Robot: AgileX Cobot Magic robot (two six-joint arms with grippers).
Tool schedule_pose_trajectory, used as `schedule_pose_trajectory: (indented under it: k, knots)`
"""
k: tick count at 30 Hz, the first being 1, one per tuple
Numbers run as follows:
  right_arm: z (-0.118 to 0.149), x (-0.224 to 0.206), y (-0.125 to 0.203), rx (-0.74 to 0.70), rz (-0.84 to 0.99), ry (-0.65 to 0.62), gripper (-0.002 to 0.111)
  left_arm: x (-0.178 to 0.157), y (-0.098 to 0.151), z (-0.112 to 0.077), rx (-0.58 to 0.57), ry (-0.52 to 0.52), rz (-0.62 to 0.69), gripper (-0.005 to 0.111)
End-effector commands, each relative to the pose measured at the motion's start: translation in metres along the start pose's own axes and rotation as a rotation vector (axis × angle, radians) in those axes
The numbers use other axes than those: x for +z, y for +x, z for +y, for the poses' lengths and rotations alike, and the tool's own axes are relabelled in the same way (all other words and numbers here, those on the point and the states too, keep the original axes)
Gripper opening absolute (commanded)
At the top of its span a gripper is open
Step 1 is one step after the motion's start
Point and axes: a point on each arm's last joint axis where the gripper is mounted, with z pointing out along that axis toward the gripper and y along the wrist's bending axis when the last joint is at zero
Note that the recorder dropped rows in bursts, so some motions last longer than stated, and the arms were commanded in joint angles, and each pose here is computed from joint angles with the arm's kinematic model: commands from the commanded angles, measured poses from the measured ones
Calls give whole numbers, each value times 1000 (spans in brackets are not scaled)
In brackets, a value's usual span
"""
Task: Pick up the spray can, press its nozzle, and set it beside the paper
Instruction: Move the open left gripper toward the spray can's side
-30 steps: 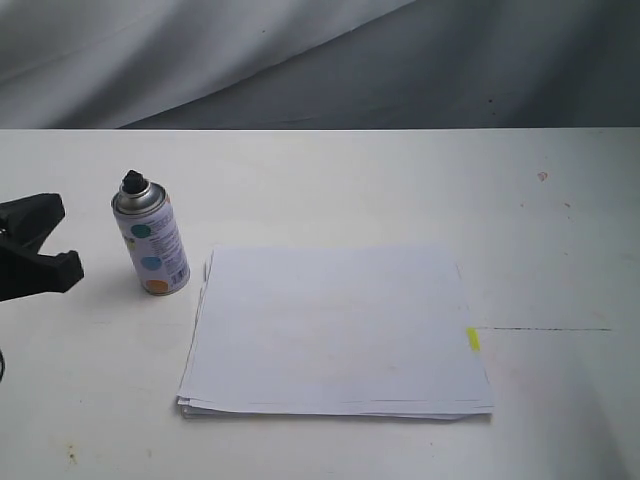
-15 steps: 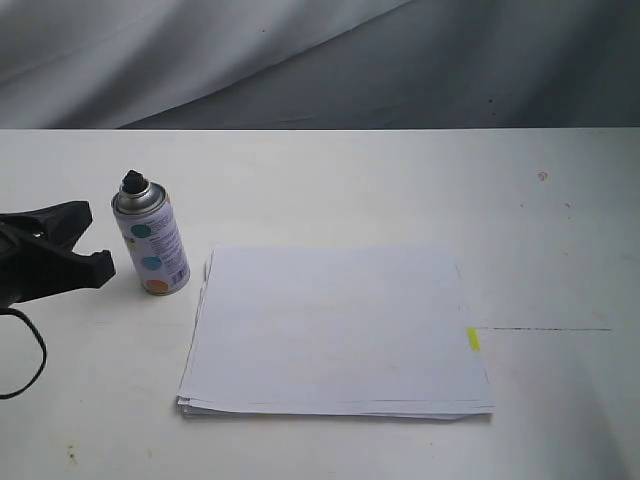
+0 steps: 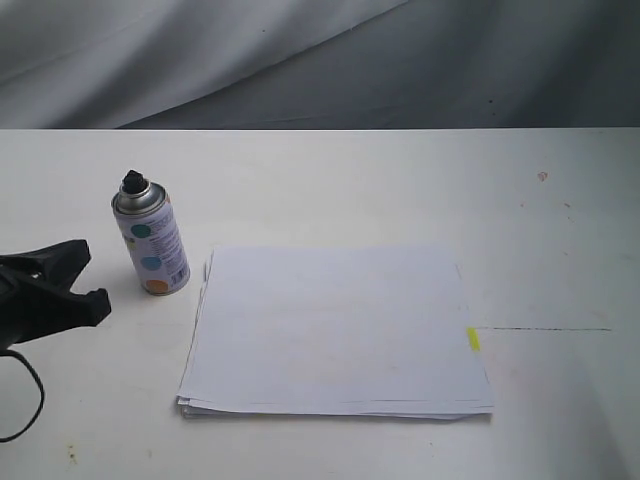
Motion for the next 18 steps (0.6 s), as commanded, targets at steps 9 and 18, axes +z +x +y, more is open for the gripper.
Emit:
schedule_pose_trajectory:
  k: [9,18]
  knots:
    - [0,0,1,-1,-1,-3,0,12,28,-1,-6,61,21,0]
    - [0,0,1,-1,-1,-3,0,28,50,1,-28,74,68,1]
